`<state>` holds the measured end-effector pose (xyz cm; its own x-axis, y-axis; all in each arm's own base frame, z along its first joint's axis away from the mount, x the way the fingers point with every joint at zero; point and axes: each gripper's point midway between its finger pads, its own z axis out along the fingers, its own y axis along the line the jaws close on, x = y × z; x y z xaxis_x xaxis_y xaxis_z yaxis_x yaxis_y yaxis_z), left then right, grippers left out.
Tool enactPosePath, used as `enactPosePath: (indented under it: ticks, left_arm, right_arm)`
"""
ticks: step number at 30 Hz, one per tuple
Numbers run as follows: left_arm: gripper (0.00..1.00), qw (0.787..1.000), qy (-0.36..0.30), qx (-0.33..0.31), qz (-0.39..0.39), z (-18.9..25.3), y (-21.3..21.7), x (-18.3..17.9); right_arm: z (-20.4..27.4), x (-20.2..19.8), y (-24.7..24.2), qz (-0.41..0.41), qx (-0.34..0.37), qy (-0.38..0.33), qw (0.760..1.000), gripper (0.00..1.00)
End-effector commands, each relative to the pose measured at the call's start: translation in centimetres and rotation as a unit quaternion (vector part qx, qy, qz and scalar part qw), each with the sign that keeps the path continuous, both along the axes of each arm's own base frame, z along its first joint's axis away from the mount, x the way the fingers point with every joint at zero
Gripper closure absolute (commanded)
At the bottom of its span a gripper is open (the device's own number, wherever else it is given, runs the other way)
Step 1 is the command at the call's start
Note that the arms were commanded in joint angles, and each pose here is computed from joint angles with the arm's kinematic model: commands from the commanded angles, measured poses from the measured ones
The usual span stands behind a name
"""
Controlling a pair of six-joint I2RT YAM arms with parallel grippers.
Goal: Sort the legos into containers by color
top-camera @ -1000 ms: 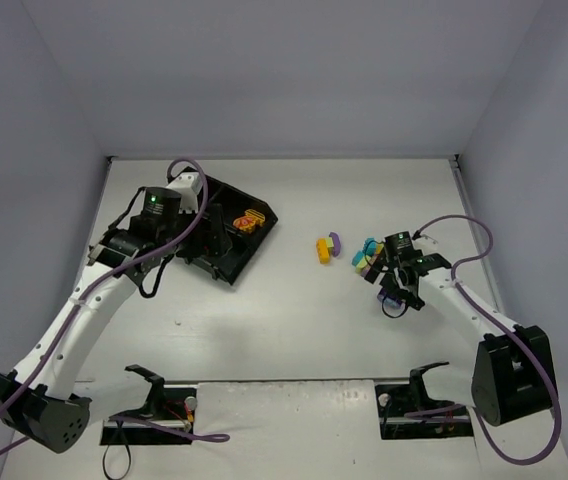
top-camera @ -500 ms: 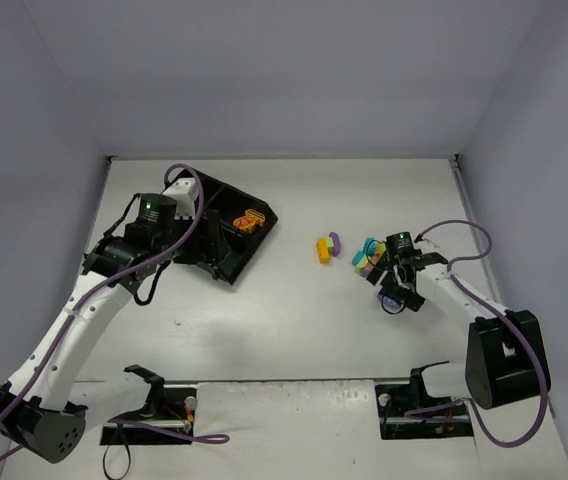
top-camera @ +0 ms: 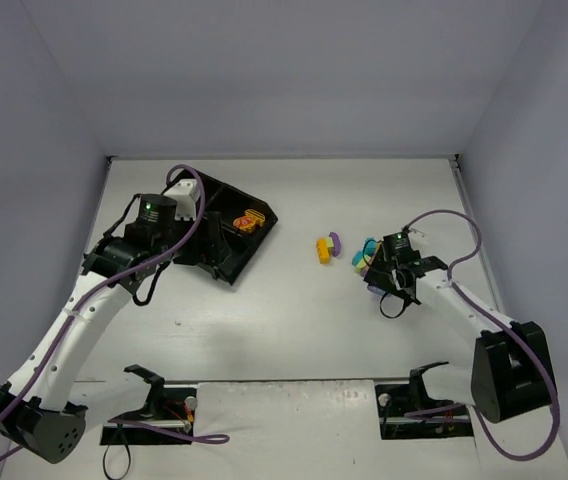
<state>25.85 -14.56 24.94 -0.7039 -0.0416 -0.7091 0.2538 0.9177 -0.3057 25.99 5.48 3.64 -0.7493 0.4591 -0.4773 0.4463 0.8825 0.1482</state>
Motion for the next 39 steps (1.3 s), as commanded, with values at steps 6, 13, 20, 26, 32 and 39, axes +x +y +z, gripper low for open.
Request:
enactPosePath:
  ticks: [6,13,20,26,32,39]
  left_arm:
    - [0.13,0.999,-0.03,-0.034,-0.03,3.7,-1.7,0.8]
    - [0.13,0.992,-0.047,-0.097,-0.062,7.7,-4.1,1.1]
    - [0.13,0.981,-0.046,-0.15,-0.112,9.8,-6.6,1.2]
    - [0.13,0.992,-0.07,-0.093,-0.058,10.0,-4.1,2.2]
    - [0.13,0.994,-0.096,-0.014,0.059,10.0,1.6,1.8]
    - [0.13,0.98,-0.122,0.042,0.152,9.6,7.0,-0.7]
  right_arm:
    - [14.0,4.2,10.1,0.293,-0.003,-0.241,0.925,1.0]
    - [24.6,3.2,17.5,0.483,0.032,-0.439,0.757,0.99]
    - [26.6,3.5,21.8,0.589,0.048,-0.456,0.666,0.95]
    - [25.0,6.8,25.4,0.608,0.068,-0.43,0.664,0.94]
    - [22.1,9.7,31.3,0.618,0.089,-0.398,0.672,0.94]
    - [19.0,11.4,37.8,0.624,0.105,-0.379,0.675,0.9]
